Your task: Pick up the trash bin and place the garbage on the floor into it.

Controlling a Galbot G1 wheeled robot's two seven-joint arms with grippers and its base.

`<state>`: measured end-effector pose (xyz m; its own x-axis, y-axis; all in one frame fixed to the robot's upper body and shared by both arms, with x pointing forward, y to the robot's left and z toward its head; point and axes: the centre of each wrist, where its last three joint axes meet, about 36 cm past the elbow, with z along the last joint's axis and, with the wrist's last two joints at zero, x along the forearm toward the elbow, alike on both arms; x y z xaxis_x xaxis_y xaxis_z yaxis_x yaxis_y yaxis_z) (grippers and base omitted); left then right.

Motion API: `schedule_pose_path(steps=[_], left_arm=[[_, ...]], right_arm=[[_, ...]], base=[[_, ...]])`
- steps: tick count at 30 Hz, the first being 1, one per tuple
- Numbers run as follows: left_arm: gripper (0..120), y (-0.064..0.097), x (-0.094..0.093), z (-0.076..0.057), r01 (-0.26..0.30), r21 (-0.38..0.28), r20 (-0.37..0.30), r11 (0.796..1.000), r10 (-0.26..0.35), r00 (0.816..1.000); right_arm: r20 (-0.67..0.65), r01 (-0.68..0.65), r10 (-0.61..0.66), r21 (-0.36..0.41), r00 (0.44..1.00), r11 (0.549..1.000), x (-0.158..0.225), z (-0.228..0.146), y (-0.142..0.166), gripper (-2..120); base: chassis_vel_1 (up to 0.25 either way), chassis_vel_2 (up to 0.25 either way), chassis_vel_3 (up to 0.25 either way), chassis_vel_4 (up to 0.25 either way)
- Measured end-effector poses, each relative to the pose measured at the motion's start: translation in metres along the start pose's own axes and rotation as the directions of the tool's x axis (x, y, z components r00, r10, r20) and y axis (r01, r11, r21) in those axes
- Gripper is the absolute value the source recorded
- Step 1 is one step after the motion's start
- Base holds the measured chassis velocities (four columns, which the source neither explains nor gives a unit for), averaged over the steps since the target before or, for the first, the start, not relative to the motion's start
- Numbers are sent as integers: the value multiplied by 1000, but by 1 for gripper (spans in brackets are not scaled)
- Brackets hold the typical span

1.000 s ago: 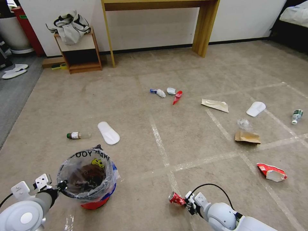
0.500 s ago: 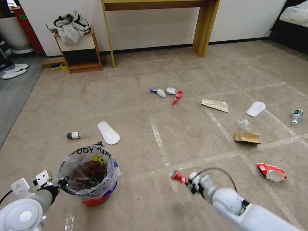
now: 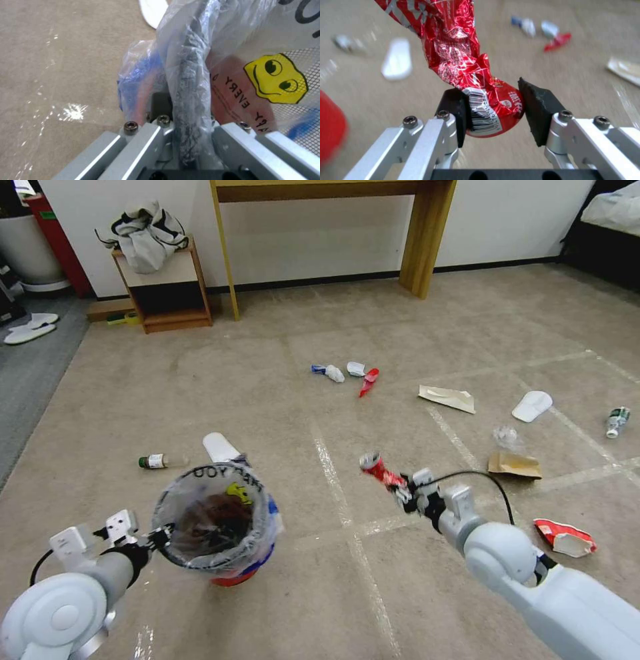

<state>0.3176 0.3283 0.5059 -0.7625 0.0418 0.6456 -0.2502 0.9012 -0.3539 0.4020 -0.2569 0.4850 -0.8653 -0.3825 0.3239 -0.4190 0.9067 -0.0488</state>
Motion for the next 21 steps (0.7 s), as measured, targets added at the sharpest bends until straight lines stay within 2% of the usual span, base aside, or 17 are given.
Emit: schedule_pose_path(steps=[4,6,12,16,17,21], left_arm=[[1,-4,-1,-3,-24,-32,-16,999,23,1000],[1,-8,-3,-5,-48,-60,-36,997,46,998],[1,-10,-7,-9,-64,-87,-56,994,59,997],[1,-10,-10,-9,-64,-102,-71,993,57,996],[1,-10,-10,-9,-64,-102,-71,993,57,996],[1,-9,-11,-9,-61,-105,-75,993,53,996]], right_arm=[[62,41,-40,-18,997,999,7,-21,5,35],[101,111,-106,-45,989,993,10,-37,15,35],[153,224,-211,-69,965,972,-1,-59,37,35],[182,343,-323,-90,929,935,-22,-88,75,35],[182,343,-323,-90,929,935,-22,-88,75,35],[149,423,-405,-114,902,899,-29,-107,111,35]], base=[[0,0,0,0],[0,0,0,0],[0,0,0,0],[0,0,0,0],[0,0,0,0],[0,0,0,0]])
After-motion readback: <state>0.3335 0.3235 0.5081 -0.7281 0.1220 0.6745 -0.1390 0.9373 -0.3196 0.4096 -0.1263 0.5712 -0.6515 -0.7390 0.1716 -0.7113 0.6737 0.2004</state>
